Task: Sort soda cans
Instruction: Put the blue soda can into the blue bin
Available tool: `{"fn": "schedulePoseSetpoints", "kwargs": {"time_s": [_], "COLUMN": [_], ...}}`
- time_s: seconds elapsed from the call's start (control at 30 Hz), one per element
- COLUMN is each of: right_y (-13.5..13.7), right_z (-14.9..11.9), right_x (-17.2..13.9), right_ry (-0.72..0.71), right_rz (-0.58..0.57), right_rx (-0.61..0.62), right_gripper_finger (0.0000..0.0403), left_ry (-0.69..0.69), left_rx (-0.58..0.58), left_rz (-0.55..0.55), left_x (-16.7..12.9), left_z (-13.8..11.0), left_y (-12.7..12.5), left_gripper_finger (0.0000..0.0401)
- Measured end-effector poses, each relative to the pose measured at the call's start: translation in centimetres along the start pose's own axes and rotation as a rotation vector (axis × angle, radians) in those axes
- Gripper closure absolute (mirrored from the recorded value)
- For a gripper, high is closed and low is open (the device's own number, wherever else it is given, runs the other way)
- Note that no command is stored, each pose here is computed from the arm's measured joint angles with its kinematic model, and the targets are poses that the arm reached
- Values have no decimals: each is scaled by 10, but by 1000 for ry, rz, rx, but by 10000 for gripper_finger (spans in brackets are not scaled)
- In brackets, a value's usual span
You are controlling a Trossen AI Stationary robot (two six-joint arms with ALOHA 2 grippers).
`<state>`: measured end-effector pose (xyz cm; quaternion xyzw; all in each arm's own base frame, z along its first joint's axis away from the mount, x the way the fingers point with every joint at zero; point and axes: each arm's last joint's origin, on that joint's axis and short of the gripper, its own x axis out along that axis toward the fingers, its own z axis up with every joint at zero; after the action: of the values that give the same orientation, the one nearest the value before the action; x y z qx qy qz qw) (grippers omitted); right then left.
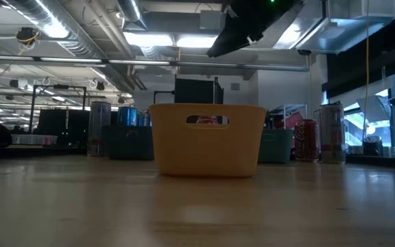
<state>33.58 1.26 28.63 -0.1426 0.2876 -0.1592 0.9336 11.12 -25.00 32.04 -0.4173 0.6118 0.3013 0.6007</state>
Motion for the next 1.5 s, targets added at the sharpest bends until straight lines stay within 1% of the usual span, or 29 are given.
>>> {"fn": "schedulePoseSetpoints", "kwargs": {"time_s": [0.17, 0.37, 0.53, 0.77, 0.9, 1.0, 1.2, 1.4, 1.5], "right_y": [-1, 0, 0, 0, 0, 0, 1, 1, 1], "right_z": [2, 2, 2, 3, 3, 3, 3, 3, 3], "right_x": [1, 1, 1, 1, 1, 1, 1, 1, 1], "right_ry": [-22, -30, -29, -35, -37, -37, -38, -41, -40], "right_rz": [22, 49, 53, 52, 63, 64, 65, 77, 78], "right_rx": [-5, -8, -8, -25, -26, -26, -27, -28, -28], "right_gripper_finger": [123, 123, 123, 123, 123, 123, 123, 123, 123], "left_ry": [-12, -17, -11, -26, -28, -25, -47, -63, -67], "left_rx": [35, 139, 211, 219, 254, 241, 244, 300, 305], "left_rz": [18, 26, 25, 54, 62, 59, 92, 120, 128], "left_x": [6, 12, 22, 34, 45, 49, 58, 68, 69], "left_z": [-2, -6, -16, -27, -34, -38, -42, -45, -45], "left_y": [-3, -5, -9, -8, -9, -10, -9, -11, -11], "left_gripper_finger": [93, 93, 93, 93, 93, 93, 93, 93, 93]}}
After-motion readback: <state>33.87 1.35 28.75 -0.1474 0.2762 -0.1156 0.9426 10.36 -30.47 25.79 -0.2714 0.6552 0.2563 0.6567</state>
